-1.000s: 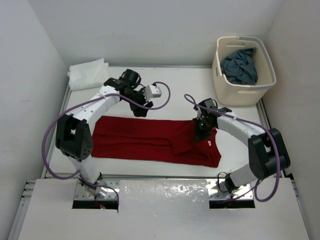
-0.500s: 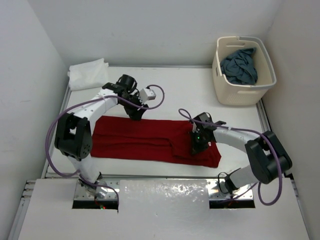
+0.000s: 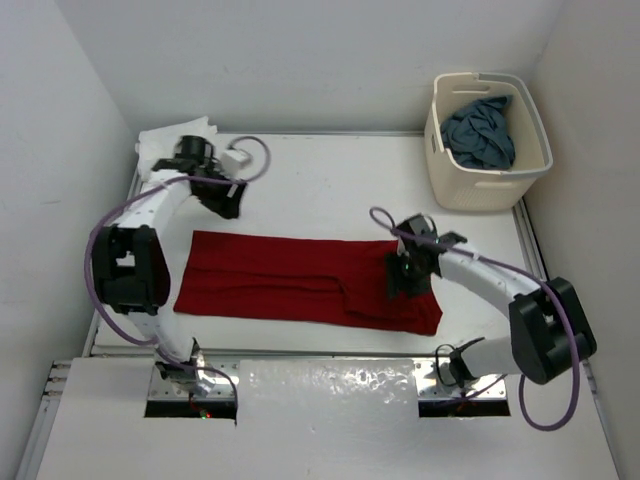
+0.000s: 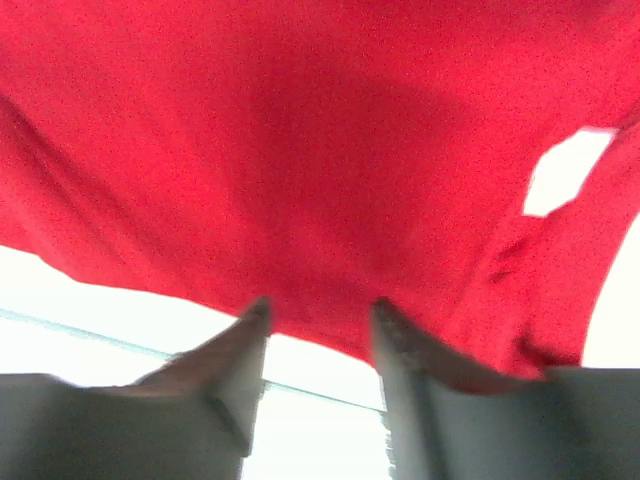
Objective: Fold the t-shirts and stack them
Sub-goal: Fold the other side of the tshirt into a rectangle, then rotate the tshirt 90 degrees
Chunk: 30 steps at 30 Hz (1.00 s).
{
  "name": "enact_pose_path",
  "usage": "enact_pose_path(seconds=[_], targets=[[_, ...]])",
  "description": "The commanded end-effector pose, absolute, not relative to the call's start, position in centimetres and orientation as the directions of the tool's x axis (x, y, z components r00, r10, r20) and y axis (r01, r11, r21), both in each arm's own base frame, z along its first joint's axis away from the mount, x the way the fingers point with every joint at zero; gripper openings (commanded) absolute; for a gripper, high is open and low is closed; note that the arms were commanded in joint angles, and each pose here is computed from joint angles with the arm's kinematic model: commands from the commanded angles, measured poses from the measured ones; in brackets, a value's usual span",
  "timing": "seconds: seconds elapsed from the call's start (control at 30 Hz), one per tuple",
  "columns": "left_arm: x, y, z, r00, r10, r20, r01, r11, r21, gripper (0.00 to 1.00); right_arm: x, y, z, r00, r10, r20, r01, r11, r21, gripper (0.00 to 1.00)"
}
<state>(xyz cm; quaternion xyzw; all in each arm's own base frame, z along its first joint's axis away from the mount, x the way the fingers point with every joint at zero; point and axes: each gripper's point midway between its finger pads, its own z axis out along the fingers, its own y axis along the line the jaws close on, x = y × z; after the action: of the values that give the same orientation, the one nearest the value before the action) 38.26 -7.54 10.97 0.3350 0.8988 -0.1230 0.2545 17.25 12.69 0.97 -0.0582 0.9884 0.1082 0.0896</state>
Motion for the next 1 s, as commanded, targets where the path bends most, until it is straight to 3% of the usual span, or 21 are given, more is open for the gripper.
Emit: enact_pose_path(seconds=[0.0,0.07,0.1,0.13,0.33,0.47,0.57,0.6,0.67,0.7,0.77,0.8,0.83,0.97], targets=[[42.3,1.0,13.6,-0.725,0.331,-0.604,0.395,0.918,0.029,0.59,27.6,12.7,8.1,-0.883,-0.092,-0.461,-0.176,0.974,0.143,0.59],[42.4,3.1,11.9,-0.763,0.326,-0.557,0.35,0.934,0.068,0.69,29.1,11.7,8.7,-0.89,-0.114,-0.441,-0.161,0.984,0.072,0.69],[42.5,4.0,11.3,-0.775,0.324,-0.542,0.33,0.94,0.09,0.7,29.9,11.3,7.6,-0.909,-0.127,-0.396,-0.155,0.987,0.039,0.7],[42.2,5.6,10.1,-0.802,0.312,-0.51,0.291,0.949,0.122,0.72,32.1,10.2,8.7,-0.899,-0.11,-0.424,-0.118,0.993,-0.009,0.71],[43.3,8.0,5.8,-0.848,0.195,-0.493,0.193,0.98,0.057,0.75,37.4,7.8,5.2,-0.919,-0.001,-0.395,0.013,0.999,-0.033,0.62],[43.7,7.9,4.0,-0.848,0.2,-0.492,0.206,0.978,0.043,0.79,37.7,6.4,2.8,-0.932,0.033,-0.362,0.063,0.995,-0.073,0.65],[43.3,7.1,2.8,-0.845,0.216,-0.489,0.243,0.97,0.008,0.77,37.1,5.2,0.7,-0.936,0.072,-0.344,0.102,0.992,-0.068,0.57],[42.7,6.8,2.0,-0.849,0.221,-0.479,0.254,0.967,-0.003,0.74,37.0,4.9,0.2,-0.937,0.087,-0.338,0.114,0.991,-0.063,0.53],[42.2,7.0,1.3,-0.857,0.229,-0.461,0.257,0.967,0.003,0.58,36.0,4.5,-0.9,-0.947,0.095,-0.308,0.123,0.99,-0.073,0.44],[41.4,7.0,0.5,-0.869,0.232,-0.438,0.257,0.966,0.0,0.42,35.5,4.0,-1.2,-0.947,0.103,-0.303,0.136,0.987,-0.091,0.41],[40.5,7.2,-0.2,-0.878,0.226,-0.421,0.253,0.967,-0.009,0.33,35.2,3.6,-1.4,-0.946,0.109,-0.306,0.144,0.985,-0.096,0.39],[39.9,7.2,-0.8,-0.884,0.231,-0.407,0.255,0.967,-0.004,0.12,35.2,3.3,-1.6,-0.942,0.116,-0.314,0.153,0.984,-0.095,0.31],[39.6,7.4,-1.1,-0.889,0.226,-0.398,0.244,0.97,0.004,0.01,35.3,3.1,-1.7,-0.942,0.116,-0.316,0.153,0.984,-0.093,0.26],[37.7,8.8,-2.3,-0.918,0.203,-0.342,0.204,0.978,0.032,0.0,37.0,3.7,-2.3,-0.948,0.077,-0.309,0.106,0.991,-0.078,0.0]])
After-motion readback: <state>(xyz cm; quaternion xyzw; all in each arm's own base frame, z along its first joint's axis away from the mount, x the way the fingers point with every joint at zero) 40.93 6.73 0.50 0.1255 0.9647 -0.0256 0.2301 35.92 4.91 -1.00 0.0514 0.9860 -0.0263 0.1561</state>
